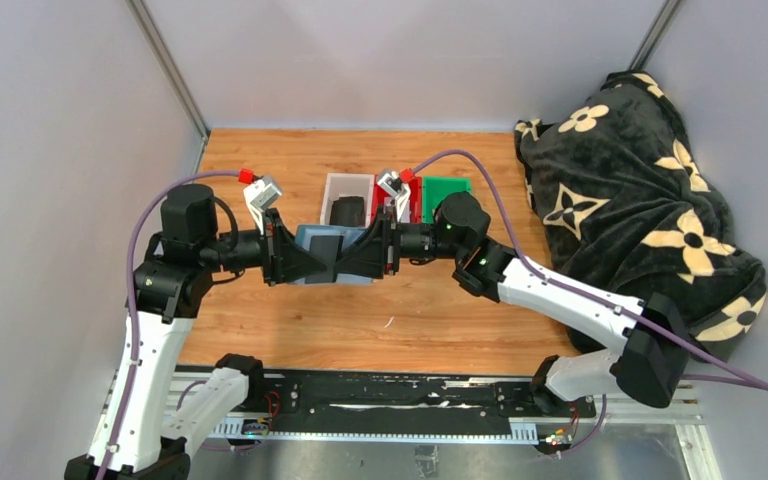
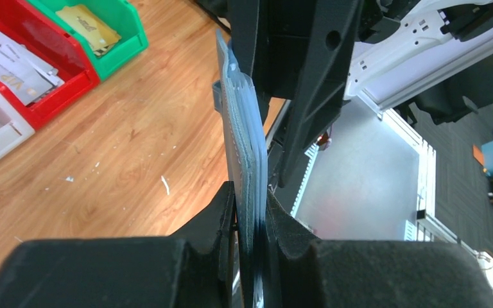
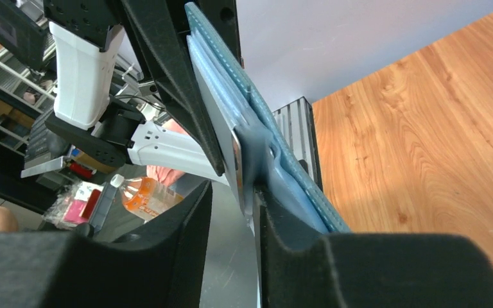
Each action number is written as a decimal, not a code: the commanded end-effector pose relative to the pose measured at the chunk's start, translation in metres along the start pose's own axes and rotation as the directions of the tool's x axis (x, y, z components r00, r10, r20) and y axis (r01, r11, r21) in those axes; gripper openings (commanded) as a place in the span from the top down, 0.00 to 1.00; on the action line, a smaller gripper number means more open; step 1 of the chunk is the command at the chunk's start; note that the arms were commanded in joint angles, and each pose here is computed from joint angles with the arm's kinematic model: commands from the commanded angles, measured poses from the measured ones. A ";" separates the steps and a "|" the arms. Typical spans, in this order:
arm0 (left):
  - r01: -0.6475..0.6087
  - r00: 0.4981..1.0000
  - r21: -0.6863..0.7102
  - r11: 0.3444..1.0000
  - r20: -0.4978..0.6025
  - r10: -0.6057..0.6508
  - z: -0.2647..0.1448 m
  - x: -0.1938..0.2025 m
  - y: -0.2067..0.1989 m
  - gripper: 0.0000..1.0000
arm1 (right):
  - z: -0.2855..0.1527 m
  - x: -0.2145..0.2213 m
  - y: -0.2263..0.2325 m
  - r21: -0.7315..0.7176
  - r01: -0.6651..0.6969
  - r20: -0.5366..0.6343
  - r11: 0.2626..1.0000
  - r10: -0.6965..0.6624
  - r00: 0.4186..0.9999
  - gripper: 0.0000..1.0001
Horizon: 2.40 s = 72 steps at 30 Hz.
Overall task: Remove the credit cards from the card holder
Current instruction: Remove the credit card from the card holder.
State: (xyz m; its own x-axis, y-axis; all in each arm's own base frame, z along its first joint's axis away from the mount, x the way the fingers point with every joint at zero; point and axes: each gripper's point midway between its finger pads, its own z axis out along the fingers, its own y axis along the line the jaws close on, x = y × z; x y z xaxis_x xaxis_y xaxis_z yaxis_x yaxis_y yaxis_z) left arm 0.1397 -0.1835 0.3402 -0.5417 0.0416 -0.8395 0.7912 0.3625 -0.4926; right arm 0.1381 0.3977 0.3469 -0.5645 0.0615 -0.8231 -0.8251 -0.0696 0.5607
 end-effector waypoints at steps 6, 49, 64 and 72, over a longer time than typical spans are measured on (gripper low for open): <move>-0.005 1.000 0.088 0.996 0.012 0.004 -0.002 -0.005 -0.022 0.85 | 0.009 -0.021 0.016 -0.129 -0.046 0.077 0.991 0.056 0.995 0.91; 0.026 0.995 0.201 0.979 0.089 -0.045 -0.007 -0.027 -0.047 0.94 | -0.032 -0.011 0.035 -0.182 -0.017 0.136 0.983 0.042 0.990 0.89; 0.015 0.993 0.143 0.990 0.110 -0.031 -0.005 -0.028 -0.036 1.00 | -0.025 -0.033 0.051 -0.277 -0.011 0.172 0.961 0.061 0.983 0.89; 0.002 0.993 0.121 0.993 0.117 -0.017 -0.006 -0.031 -0.033 1.00 | -0.048 -0.024 0.024 -0.166 -0.038 0.174 0.985 0.067 0.982 1.00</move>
State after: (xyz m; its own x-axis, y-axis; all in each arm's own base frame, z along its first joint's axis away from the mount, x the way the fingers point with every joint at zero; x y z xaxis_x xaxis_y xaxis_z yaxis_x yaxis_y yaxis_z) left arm 0.1280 -0.1932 0.3807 -0.5400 -0.0726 -0.8385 0.8076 0.2360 -0.5405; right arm 0.1237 0.3670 0.3758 -0.6473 0.1905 -0.7381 -0.7565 -0.2789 0.5915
